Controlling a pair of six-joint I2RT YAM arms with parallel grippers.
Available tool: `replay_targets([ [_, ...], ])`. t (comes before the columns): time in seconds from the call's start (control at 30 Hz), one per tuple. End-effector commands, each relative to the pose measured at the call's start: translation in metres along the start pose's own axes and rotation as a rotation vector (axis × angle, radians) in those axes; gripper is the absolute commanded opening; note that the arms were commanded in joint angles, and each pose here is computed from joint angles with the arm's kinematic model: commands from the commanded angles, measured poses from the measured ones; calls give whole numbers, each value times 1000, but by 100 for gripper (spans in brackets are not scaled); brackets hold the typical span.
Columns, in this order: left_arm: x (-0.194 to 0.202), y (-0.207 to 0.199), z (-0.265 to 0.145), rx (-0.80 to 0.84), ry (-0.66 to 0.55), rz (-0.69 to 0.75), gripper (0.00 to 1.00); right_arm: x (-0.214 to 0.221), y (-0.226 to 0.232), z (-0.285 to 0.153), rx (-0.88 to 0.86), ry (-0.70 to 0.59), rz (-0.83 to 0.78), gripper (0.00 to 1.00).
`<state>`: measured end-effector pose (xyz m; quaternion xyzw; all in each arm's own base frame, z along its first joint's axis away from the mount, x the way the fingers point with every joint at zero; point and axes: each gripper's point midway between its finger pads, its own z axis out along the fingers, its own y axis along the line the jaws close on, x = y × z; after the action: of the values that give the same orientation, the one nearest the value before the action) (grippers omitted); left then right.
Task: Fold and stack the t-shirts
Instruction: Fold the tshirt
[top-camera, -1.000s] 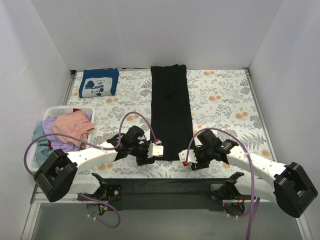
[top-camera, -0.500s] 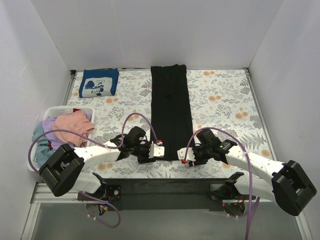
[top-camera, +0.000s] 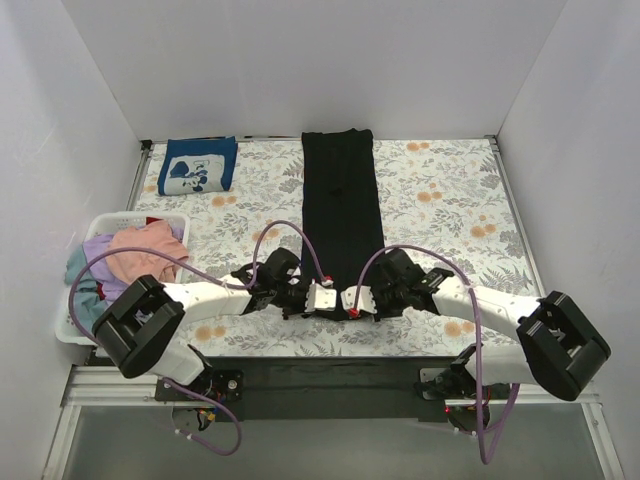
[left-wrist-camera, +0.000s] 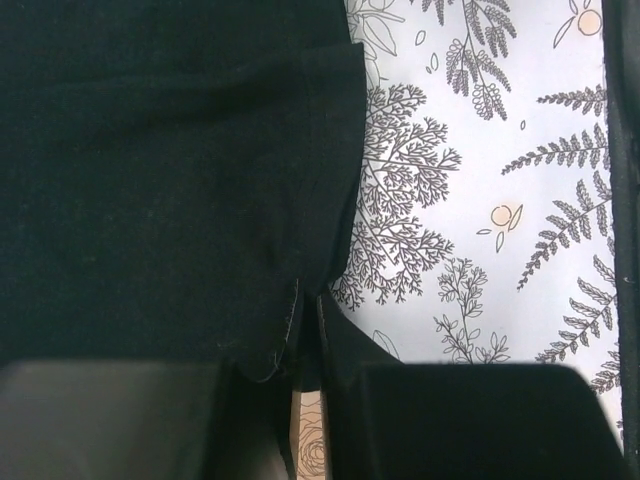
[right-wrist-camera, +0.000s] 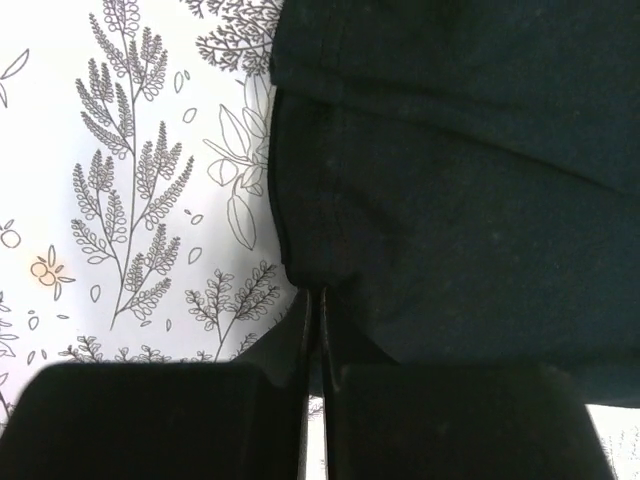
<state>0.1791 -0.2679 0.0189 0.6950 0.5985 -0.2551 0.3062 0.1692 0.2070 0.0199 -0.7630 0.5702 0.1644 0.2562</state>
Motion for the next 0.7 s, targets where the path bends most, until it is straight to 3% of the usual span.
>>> replay_targets([
  [0.0,8,-22,-4,42,51,-14,0,8,33,1,-81,64,46,1],
  [0.27,-50,-44,-41,38,-92,22,0,-54,28,-45,15,-96,20,1],
  [0.47,-78,4,-58,-94,-134,61,0,-72,-12,-65,131,-106,-11,1],
  [0.67,-90,77,-70,-220,-173,94,0,-77,-63,-71,223,-138,-50,1],
])
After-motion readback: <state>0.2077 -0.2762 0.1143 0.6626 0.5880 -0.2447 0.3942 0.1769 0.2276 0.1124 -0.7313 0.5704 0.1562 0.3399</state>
